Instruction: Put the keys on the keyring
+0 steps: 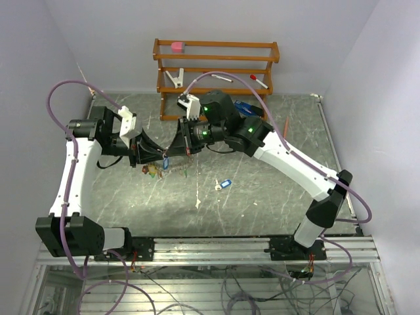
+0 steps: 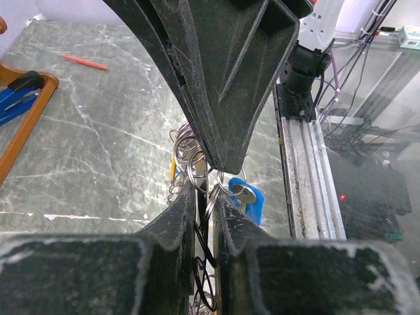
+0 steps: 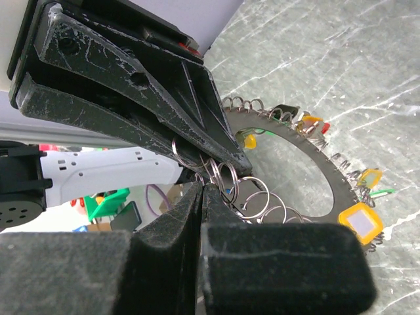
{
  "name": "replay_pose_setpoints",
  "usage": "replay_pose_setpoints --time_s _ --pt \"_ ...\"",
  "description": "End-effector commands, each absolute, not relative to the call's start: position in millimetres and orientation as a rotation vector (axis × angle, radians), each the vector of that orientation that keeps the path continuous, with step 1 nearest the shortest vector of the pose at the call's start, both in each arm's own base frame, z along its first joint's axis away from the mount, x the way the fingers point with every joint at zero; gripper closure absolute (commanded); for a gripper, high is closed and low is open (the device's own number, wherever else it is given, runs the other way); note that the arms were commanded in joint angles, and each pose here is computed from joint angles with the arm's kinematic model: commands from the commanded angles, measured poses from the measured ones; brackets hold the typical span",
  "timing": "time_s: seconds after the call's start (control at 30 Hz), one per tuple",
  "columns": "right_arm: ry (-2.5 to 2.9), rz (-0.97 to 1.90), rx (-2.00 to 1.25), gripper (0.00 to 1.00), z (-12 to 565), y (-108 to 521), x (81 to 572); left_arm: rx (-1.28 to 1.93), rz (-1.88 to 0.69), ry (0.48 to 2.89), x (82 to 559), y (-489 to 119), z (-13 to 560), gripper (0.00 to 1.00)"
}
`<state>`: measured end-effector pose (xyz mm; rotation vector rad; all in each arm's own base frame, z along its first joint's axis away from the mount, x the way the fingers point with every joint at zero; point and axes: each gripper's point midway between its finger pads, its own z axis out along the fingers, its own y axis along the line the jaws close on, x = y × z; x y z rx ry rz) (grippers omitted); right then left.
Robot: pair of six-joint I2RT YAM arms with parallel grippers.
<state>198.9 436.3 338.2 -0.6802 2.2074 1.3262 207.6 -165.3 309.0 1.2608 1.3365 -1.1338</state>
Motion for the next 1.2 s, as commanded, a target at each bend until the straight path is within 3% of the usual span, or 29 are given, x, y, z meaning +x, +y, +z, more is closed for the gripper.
replay_pose_setpoints --time_s 0.0,0.33,0.73,1.17 --pt "2.21 1.281 -0.646 1.0 343.1 434.5 205.0 1.218 -1.17 1.21 195.0 -171.9 345.8 0.93" --pt "2.218 1.236 -0.614 1.0 347.4 431.0 210.6 1.224 -1.159 1.205 189.2 -171.8 348.3 0.93" --pt "2.091 1.389 -0.698 1.0 377.4 430.6 191.7 1.409 -0.895 1.2 187.7 -160.9 325.8 0.93" --pt "2.05 1.43 -0.724 1.0 377.8 408.3 174.6 1.328 -0.411 1.179 252.3 -137.9 310.6 0.93"
